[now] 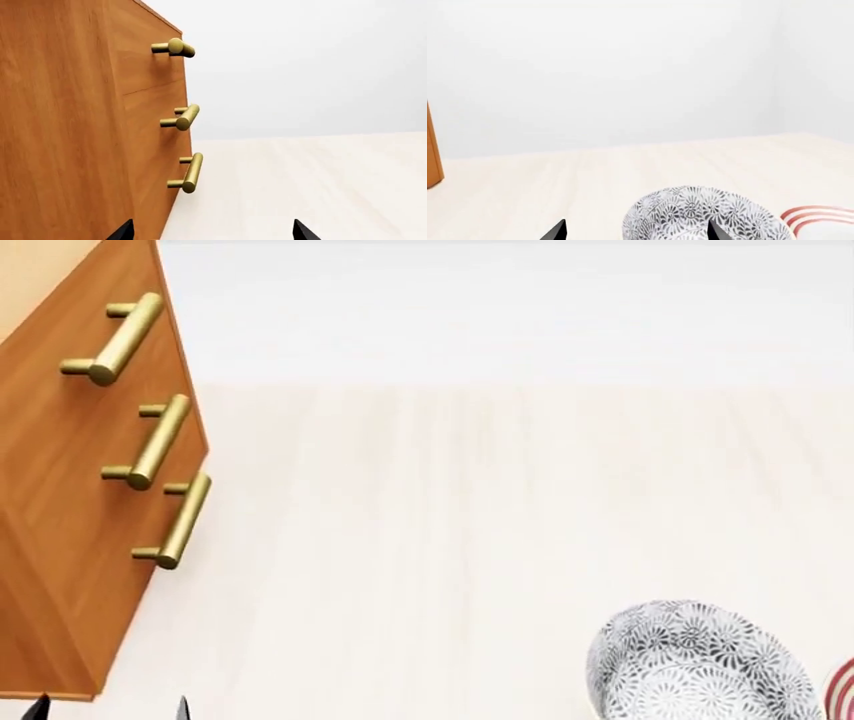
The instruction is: Put the bowl on top of the cabinet.
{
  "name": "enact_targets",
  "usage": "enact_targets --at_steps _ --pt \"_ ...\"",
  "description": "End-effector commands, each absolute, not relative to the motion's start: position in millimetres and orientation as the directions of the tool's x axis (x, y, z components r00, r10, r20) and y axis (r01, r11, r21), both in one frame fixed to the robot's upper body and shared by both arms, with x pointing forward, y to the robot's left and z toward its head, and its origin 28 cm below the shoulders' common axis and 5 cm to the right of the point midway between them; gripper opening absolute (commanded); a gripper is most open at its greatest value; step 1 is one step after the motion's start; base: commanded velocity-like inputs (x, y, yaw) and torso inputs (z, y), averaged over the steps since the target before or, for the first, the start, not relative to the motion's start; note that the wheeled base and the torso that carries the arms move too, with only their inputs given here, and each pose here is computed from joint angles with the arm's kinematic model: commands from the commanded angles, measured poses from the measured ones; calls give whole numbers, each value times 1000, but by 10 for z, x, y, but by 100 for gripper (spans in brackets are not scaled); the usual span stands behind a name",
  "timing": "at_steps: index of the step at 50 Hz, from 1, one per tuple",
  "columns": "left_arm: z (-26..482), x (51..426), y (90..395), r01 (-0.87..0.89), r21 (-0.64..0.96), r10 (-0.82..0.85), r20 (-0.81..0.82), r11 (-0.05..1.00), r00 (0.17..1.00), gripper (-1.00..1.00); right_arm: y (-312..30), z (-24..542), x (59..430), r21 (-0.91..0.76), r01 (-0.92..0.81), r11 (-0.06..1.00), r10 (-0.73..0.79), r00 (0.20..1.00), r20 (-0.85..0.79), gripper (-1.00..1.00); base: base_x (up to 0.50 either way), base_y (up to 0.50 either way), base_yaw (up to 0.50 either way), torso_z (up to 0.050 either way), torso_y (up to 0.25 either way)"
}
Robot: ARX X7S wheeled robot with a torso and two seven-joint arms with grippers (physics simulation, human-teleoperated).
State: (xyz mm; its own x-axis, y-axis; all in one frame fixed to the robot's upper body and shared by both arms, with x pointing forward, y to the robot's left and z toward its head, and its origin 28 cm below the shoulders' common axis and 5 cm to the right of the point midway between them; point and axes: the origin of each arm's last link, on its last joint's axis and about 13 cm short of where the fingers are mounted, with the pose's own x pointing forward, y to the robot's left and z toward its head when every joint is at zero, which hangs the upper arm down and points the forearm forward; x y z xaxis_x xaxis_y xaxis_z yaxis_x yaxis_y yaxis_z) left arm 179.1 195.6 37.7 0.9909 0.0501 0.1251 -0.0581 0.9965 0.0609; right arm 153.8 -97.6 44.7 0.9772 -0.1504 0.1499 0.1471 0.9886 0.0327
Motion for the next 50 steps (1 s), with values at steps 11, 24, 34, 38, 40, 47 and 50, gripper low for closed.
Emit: enact_targets --at_steps 11,24,34,38,40,47,50 --pt "344 1807 1966 -84 56 75 136 995 988 100 -966 438 1543 30 141 990 -143 978 154 100 0 0 0 50 0" --pt "344 1805 1967 -81 50 74 135 995 988 100 -968 443 1526 31 142 989 -145 976 159 100 0 0 0 50 0" --pt "418 1733 1901 -52 41 44 177 998 983 100 -973 467 1445 35 150 988 -154 971 183 100 0 0 0 22 0" --pt "440 1699 1858 -40 98 21 191 994 981 100 -976 476 1414 37 156 987 -160 968 192 100 0 0 0 0 0" --pt "455 1677 1834 -62 121 37 203 991 978 100 -978 485 1385 41 158 987 -163 966 202 100 0 0 0 0 0" --pt "489 1636 1816 -80 116 50 241 990 969 100 -984 513 1253 47 160 986 -166 954 248 100 0 0 0 0 0" --pt "506 1626 1815 -32 100 7 242 994 970 100 -989 520 1223 50 160 986 -167 951 260 100 0 0 0 0 0"
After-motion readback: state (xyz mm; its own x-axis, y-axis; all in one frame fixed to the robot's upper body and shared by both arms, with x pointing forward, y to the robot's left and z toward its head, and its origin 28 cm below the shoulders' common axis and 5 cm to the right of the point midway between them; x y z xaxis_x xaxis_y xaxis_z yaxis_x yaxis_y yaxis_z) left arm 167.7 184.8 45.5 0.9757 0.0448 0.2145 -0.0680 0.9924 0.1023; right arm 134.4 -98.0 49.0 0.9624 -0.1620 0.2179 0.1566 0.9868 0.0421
